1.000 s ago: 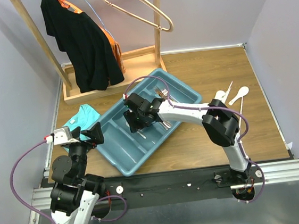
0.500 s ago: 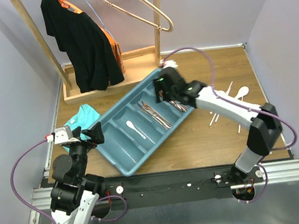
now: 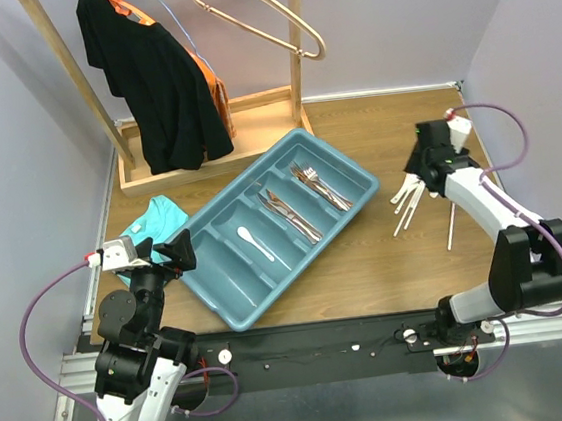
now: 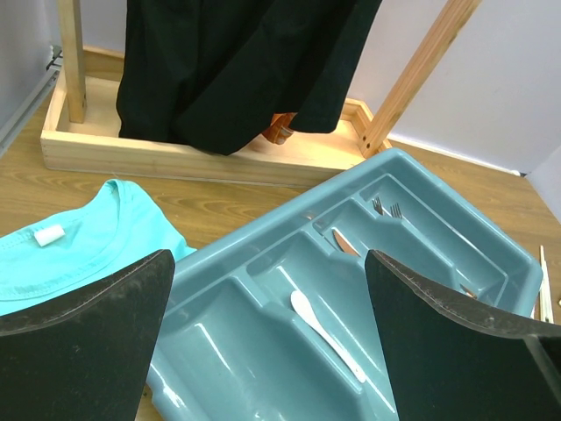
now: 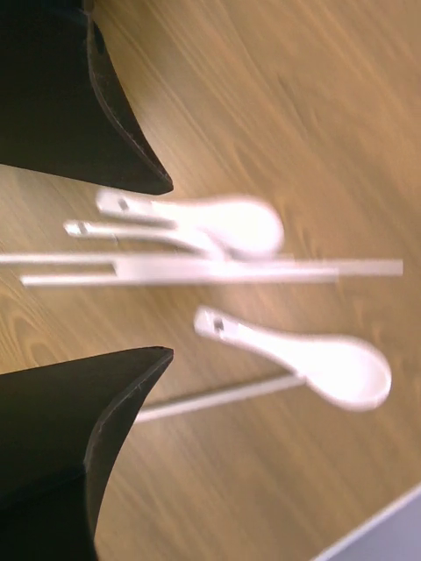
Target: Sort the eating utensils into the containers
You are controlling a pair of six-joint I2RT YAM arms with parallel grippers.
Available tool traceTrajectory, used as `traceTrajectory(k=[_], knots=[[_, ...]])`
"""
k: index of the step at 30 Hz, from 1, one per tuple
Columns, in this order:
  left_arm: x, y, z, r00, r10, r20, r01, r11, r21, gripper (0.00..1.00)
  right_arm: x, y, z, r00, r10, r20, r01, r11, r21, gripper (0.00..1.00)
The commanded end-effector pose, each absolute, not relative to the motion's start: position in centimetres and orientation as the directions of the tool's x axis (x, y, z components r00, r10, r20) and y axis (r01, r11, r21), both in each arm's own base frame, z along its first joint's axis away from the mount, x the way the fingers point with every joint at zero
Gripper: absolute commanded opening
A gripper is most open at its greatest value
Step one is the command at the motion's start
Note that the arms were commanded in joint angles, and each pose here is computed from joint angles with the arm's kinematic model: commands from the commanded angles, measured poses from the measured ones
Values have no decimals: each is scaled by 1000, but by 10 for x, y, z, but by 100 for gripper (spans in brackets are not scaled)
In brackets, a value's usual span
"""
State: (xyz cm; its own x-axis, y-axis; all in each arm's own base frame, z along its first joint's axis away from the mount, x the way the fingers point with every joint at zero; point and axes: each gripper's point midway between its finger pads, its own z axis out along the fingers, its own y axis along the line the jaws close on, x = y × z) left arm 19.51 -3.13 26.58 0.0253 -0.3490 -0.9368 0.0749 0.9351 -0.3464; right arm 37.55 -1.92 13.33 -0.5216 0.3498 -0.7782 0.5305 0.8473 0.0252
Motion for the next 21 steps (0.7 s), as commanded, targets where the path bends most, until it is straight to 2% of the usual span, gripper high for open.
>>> traceTrajectory(k=[1, 5, 9, 21], knots=[[194, -34, 269, 34, -342, -939, 95, 936, -338, 99, 371, -69, 107, -435, 463, -772, 656, 750, 80, 75], [194, -34, 268, 29, -341, -940, 96, 937, -337, 99, 378, -85, 90, -420, 511, -750, 683, 722, 109, 68], [194, -33, 269, 34, -342, -939, 93, 937, -338, 99, 388, -93, 77, -409, 554, -725, 692, 706, 148, 56], [195, -33, 269, 34, -337, -941, 91, 938, -333, 99, 403, -108, 39, -405, 630, -663, 747, 646, 157, 51]])
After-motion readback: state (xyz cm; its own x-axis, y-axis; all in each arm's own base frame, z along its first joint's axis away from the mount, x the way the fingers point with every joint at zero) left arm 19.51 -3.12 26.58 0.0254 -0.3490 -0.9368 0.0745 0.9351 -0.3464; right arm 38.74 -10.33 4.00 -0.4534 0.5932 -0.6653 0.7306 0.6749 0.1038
